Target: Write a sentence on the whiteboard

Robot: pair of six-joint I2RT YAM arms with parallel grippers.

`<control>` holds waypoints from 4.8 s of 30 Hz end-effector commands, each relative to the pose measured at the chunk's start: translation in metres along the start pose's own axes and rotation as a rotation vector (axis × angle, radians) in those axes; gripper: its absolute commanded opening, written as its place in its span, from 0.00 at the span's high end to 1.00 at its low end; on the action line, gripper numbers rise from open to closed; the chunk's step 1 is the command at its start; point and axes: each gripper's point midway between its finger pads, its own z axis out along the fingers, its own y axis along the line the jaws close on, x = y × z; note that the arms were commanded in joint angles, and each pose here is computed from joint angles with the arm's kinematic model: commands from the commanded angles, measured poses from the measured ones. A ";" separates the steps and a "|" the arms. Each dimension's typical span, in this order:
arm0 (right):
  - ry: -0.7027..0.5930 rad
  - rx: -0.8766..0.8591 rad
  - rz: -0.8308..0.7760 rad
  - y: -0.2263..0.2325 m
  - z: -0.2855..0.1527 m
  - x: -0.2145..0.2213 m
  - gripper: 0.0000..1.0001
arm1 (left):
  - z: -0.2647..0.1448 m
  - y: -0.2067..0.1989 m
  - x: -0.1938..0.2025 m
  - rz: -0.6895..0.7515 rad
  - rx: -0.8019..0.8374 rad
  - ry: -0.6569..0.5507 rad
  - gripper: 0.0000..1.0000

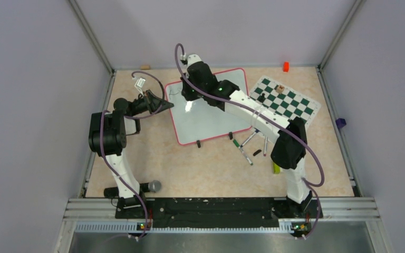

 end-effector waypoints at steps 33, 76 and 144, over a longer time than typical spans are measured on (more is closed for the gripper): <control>-0.022 0.008 0.015 -0.005 0.007 -0.019 1.00 | 0.005 -0.015 -0.003 0.123 0.047 0.021 1.00; -0.041 -0.092 0.036 0.011 -0.036 -0.032 1.00 | 0.005 -0.015 -0.003 0.123 0.048 0.022 1.00; -0.025 -0.003 0.030 -0.027 -0.019 -0.030 1.00 | 0.005 -0.014 -0.003 0.122 0.047 0.021 1.00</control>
